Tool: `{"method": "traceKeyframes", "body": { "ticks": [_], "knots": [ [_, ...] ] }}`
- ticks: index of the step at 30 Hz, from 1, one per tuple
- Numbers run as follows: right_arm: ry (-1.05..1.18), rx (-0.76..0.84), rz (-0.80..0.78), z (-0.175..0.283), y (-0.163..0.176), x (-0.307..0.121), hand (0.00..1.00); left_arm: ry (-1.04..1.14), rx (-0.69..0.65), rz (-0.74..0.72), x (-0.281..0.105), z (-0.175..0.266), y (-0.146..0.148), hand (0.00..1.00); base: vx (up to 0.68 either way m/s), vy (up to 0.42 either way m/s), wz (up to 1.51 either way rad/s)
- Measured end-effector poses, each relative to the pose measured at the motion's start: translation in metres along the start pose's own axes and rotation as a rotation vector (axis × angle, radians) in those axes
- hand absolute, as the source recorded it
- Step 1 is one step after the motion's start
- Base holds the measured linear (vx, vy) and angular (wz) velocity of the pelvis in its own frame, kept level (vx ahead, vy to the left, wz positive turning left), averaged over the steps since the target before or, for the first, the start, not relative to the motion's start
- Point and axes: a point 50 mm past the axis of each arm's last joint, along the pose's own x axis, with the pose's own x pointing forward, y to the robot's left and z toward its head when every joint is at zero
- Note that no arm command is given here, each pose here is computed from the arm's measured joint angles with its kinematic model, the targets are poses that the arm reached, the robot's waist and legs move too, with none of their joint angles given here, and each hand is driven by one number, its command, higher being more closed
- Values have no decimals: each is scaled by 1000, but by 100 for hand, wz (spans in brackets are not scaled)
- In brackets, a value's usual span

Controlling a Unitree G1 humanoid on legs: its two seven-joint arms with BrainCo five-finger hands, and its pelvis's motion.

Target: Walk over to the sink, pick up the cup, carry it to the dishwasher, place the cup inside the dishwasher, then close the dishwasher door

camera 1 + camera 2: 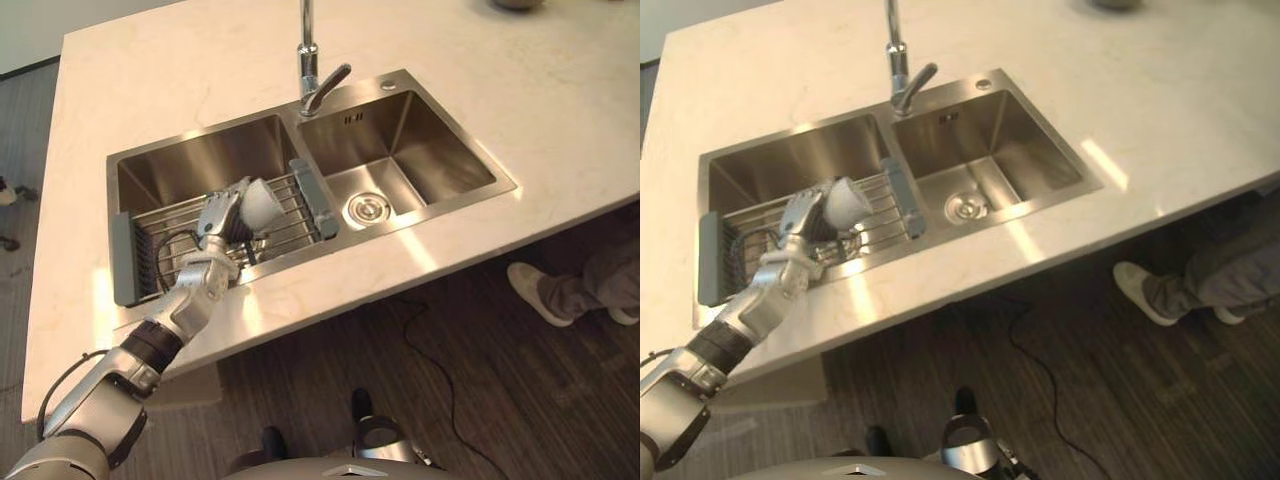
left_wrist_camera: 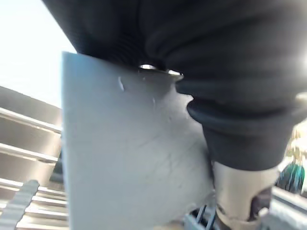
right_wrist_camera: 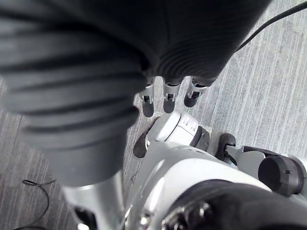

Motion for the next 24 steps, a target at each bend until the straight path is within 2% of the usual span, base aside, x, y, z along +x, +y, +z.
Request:
{"method": "traceKeyframes", "body": {
  "ticks": [6,10,16,17,19,22,24],
  "knots": [
    [-17,13,26,-1,-3,-1,0,0,-103,148,-13,-10,14,100,11,-4,23],
    [-25,22,43,-1,-2,-1,0,-68,-295,286,-10,0,44,100,-26,-7,20],
    [-55,-69,57,3,0,-1,0,-44,-783,504,-12,-1,74,100,-44,-19,22],
    [-52,-70,57,3,0,-1,0,-39,-815,513,-12,-3,76,100,-38,-21,19],
    [-39,-100,55,4,1,-1,0,20,-973,498,-12,-12,77,100,-38,-19,17],
    [-28,-135,47,6,0,-2,0,51,-1069,490,-16,-22,79,100,-47,-14,35],
    [-23,-135,31,6,-4,-3,0,81,-1086,520,-21,-33,83,100,-60,-19,53]
  ]
}}
